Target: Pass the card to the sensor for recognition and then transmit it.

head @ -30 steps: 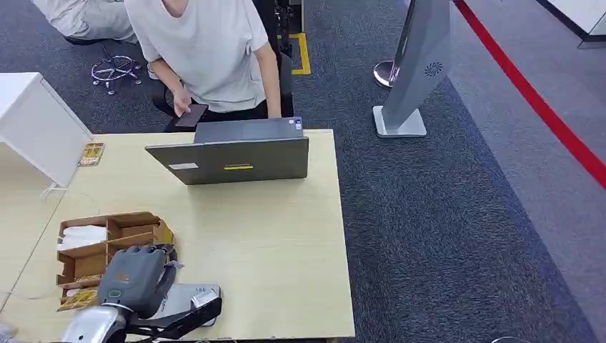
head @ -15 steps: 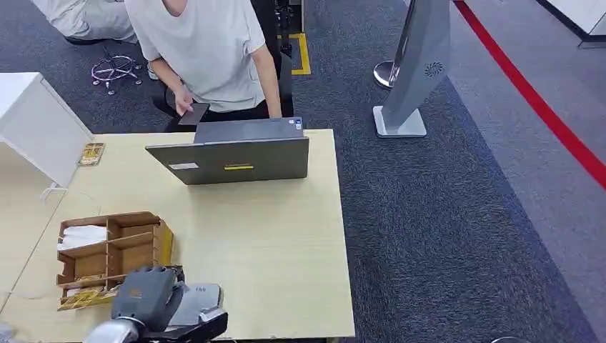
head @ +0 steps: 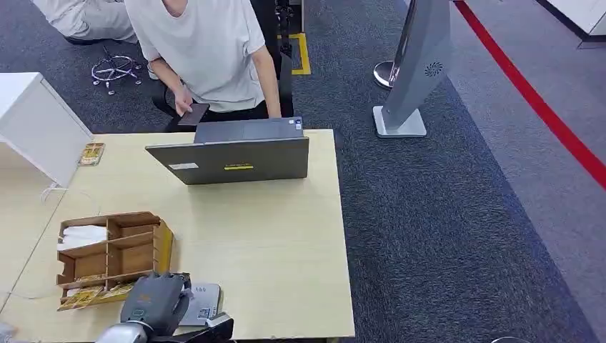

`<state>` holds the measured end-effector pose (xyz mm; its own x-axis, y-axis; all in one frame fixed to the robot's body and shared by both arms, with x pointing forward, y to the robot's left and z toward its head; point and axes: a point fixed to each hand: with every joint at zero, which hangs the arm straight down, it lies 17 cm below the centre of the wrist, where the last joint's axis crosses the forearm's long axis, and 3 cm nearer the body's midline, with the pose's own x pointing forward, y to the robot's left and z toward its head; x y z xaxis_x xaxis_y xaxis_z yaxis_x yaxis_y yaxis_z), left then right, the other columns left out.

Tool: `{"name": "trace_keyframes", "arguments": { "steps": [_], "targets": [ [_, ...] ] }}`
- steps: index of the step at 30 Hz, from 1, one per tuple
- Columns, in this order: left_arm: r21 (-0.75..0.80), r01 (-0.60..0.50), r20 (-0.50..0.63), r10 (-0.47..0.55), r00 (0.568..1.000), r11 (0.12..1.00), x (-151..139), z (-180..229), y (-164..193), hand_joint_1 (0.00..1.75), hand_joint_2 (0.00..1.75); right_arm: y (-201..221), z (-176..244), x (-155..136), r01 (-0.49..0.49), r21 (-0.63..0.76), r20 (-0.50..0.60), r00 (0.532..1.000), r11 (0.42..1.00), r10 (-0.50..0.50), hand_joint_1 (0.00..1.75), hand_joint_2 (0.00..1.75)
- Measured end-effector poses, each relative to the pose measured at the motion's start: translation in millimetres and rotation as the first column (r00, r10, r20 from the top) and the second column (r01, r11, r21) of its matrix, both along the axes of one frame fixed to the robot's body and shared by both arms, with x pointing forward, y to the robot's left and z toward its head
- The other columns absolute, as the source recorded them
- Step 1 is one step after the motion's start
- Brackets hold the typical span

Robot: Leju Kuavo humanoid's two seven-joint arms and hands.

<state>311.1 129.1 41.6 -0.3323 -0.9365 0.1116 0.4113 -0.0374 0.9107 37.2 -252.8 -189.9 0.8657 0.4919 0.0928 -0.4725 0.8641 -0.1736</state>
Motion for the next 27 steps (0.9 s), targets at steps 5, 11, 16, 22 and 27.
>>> {"name": "trace_keyframes", "arguments": {
  "steps": [5, 11, 16, 22, 27],
  "targets": [
    [-0.012, 0.024, -0.015, -0.025, 1.000, 1.000, -2.8, -2.9, -2.0, 1.75, 1.75, 0.0, 0.0, 0.1, 0.001, 0.000, 0.000, 1.000, 1.000, -0.001, 0.00, 1.75],
    [-0.004, 0.062, -0.029, -0.062, 0.998, 0.998, -5.7, -12.3, 4.6, 1.75, 1.75, 0.8, 0.1, 0.0, 0.005, -0.002, -0.003, 1.000, 1.000, -0.005, 0.00, 1.75],
    [0.011, 0.065, -0.029, -0.065, 0.997, 0.998, -4.7, -14.5, 8.4, 1.75, 1.75, 2.9, 0.5, -0.4, 0.019, 0.008, -0.005, 1.000, 1.000, -0.019, 0.00, 1.75],
    [0.071, 0.042, -0.040, -0.039, 0.998, 0.997, -3.5, -18.4, 10.6, 1.75, 1.75, 5.7, 0.9, 2.1, 0.024, 0.017, 0.004, 1.000, 1.000, -0.024, 0.00, 1.75],
    [0.072, 0.061, -0.043, -0.058, 0.997, 0.996, -6.0, -15.8, -2.8, 1.75, 1.75, 5.5, 0.2, 8.0, 0.012, 0.017, 0.020, 1.000, 1.000, -0.012, 0.00, 1.75]
  ]
}}
